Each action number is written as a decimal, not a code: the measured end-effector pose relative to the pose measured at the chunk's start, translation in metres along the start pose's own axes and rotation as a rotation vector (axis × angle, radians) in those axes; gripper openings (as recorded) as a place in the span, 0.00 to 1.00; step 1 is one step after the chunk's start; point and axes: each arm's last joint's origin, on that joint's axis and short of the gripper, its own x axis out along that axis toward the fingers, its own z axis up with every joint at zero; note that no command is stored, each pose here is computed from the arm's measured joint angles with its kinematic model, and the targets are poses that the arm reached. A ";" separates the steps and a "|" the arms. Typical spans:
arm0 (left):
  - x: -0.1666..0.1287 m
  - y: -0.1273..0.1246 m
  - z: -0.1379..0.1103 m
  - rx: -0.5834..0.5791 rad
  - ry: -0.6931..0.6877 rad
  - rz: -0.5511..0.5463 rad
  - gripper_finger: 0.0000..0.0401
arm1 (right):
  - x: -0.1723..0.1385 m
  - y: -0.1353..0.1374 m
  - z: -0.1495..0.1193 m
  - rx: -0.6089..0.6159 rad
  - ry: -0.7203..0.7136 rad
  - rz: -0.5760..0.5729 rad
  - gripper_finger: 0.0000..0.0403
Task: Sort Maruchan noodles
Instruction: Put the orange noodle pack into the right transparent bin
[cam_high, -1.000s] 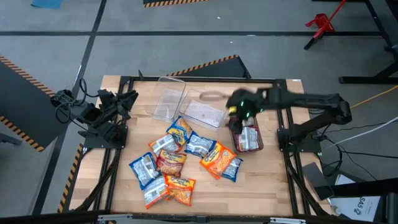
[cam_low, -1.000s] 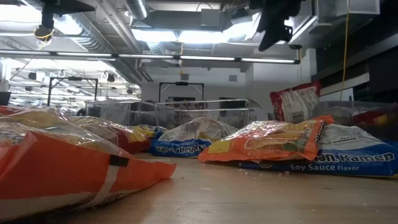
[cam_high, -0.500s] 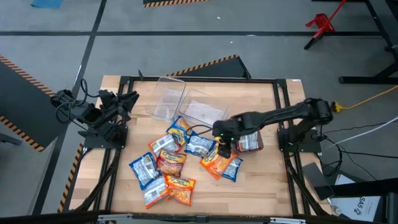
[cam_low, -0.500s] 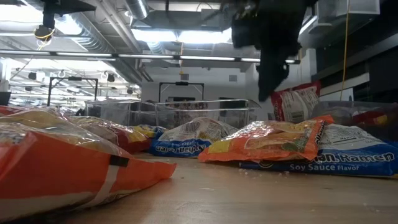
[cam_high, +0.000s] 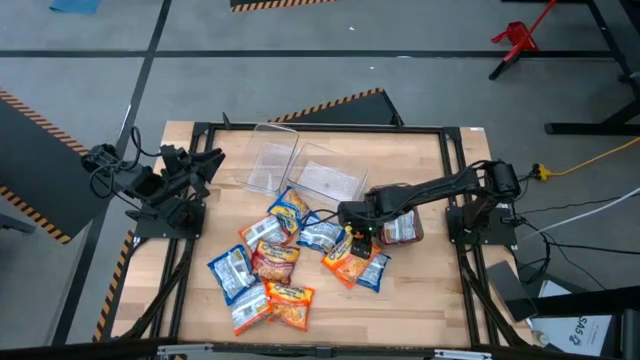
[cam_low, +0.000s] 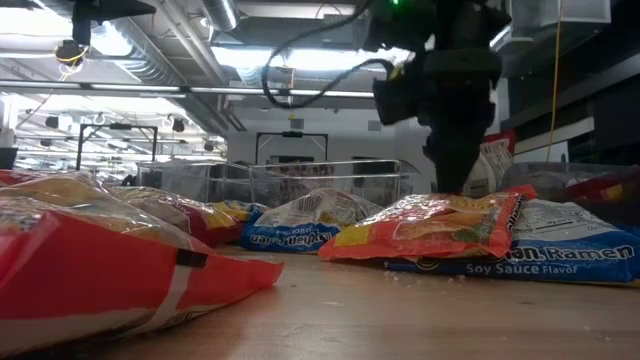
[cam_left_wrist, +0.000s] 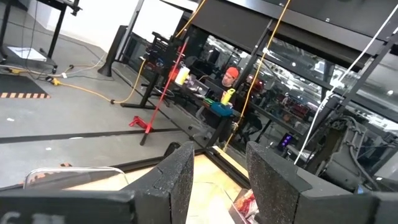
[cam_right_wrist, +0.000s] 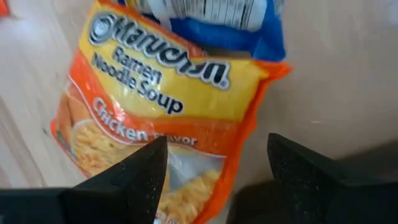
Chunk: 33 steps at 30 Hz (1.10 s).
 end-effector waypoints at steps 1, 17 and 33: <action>0.000 0.000 0.000 -0.001 0.000 0.000 0.35 | 0.004 -0.001 -0.002 0.004 0.006 0.011 0.65; 0.000 0.000 0.000 0.000 0.000 0.000 0.35 | 0.019 -0.006 -0.013 -0.035 0.050 0.118 0.26; 0.000 0.000 -0.001 0.015 0.005 0.001 0.35 | -0.011 0.008 -0.001 -0.086 0.001 0.208 0.00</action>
